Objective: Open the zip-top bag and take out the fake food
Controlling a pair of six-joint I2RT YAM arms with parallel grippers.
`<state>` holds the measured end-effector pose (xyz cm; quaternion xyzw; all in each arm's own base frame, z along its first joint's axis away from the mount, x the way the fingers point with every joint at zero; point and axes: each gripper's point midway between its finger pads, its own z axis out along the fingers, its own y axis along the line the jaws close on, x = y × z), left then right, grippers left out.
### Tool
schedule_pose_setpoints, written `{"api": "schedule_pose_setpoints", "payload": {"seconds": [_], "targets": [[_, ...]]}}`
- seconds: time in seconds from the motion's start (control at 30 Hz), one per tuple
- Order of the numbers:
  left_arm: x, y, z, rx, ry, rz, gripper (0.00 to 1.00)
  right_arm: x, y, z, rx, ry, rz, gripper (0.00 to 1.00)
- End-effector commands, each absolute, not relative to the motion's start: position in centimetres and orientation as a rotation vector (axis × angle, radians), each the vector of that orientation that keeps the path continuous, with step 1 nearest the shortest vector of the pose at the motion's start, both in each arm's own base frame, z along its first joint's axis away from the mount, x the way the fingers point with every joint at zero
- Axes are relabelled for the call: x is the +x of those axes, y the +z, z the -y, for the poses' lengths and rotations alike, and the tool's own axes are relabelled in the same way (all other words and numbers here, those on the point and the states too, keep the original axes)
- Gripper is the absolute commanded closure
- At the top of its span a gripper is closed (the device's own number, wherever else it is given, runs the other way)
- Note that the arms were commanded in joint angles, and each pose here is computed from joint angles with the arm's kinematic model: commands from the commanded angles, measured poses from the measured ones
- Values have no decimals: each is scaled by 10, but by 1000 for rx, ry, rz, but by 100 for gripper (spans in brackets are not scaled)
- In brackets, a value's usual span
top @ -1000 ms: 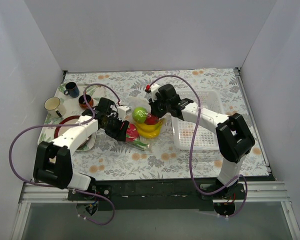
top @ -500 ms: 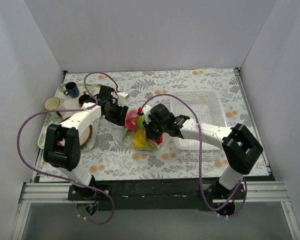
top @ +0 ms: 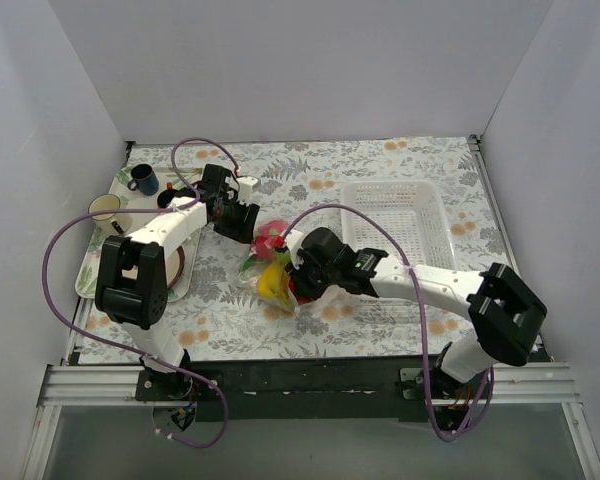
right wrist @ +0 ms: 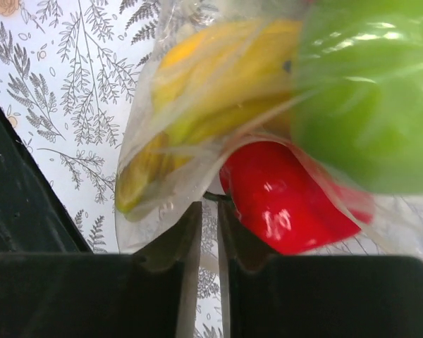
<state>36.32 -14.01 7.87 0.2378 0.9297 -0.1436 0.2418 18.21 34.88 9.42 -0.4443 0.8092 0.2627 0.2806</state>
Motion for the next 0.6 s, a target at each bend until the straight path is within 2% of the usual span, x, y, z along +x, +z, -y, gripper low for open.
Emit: {"api": "schedule_pose_setpoints", "payload": {"seconds": [0.0,0.03,0.1,0.17,0.2,0.27,0.3,0.57], "targets": [[373,99,145,647,-404,-2484,51,203,129,-332,-1131,565,-2036,67],[375,102,145,645,-403,-2478,51,204,127,-326,-1121,541,-2036,60],[376,102,148,643,-432,-2479,51,213,135,-316,-1118,466,-1981,52],[378,104,152,638,-452,-2478,51,215,134,-310,-1119,438,-1965,39],[378,103,152,637,-455,-2484,51,214,132,-309,-1121,432,-1964,31],[380,101,154,633,-466,-2494,51,211,122,-307,-1134,440,-1975,8],[381,102,156,634,-476,-2491,51,208,118,-308,-1140,452,-1986,1],[381,113,175,650,-558,-2496,51,215,95,-310,-1089,436,-2004,1]]}}
